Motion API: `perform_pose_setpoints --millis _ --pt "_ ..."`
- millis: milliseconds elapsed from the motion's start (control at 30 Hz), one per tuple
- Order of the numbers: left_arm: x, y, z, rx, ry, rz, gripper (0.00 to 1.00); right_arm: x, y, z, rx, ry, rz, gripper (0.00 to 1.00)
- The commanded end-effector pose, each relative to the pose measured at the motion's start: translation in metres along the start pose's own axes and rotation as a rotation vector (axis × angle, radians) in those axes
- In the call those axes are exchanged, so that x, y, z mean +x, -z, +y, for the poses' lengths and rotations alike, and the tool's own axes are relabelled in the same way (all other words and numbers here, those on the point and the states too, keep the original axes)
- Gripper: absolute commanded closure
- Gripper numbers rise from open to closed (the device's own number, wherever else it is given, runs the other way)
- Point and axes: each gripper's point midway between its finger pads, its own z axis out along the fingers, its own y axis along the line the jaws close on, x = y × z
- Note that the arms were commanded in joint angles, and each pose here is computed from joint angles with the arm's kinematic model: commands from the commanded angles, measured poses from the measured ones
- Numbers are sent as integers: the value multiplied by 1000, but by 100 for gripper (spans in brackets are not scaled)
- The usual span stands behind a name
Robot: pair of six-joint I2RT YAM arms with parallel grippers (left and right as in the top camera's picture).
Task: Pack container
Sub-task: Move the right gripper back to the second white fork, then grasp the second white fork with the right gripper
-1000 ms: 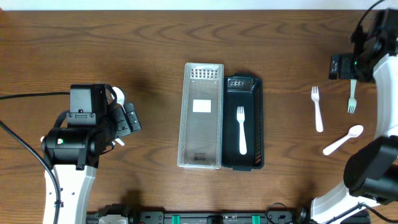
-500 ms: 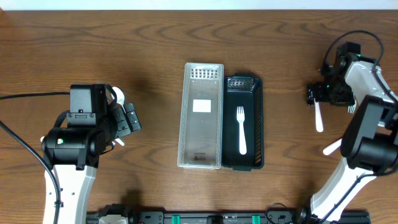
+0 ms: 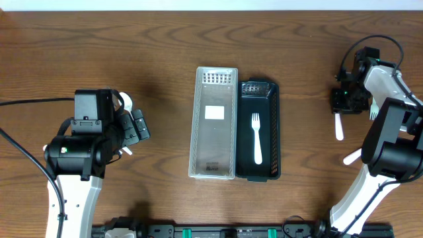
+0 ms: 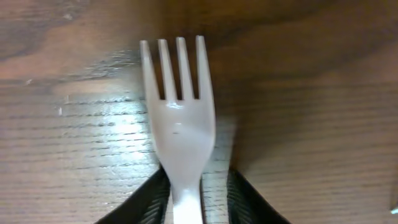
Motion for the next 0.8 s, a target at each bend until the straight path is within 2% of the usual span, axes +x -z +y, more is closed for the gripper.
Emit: perform_pose_setpoints --millis 0,233,433,633,767 --pt "-6 5 2 -7 16 -21 2 2 -6 8 -25 -1 13 75" --pt "-6 5 2 -7 16 -21 2 2 -6 8 -26 -24 16 97" --pt "-6 5 2 -7 15 -21 2 -2 10 19 -23 -25 -3 99" --pt "-6 5 2 -7 15 -21 2 -27 96 50 -22 -36 -150 99" --pt "-6 5 2 -7 15 -21 2 -26 158 89 -52 -89 -250 99"
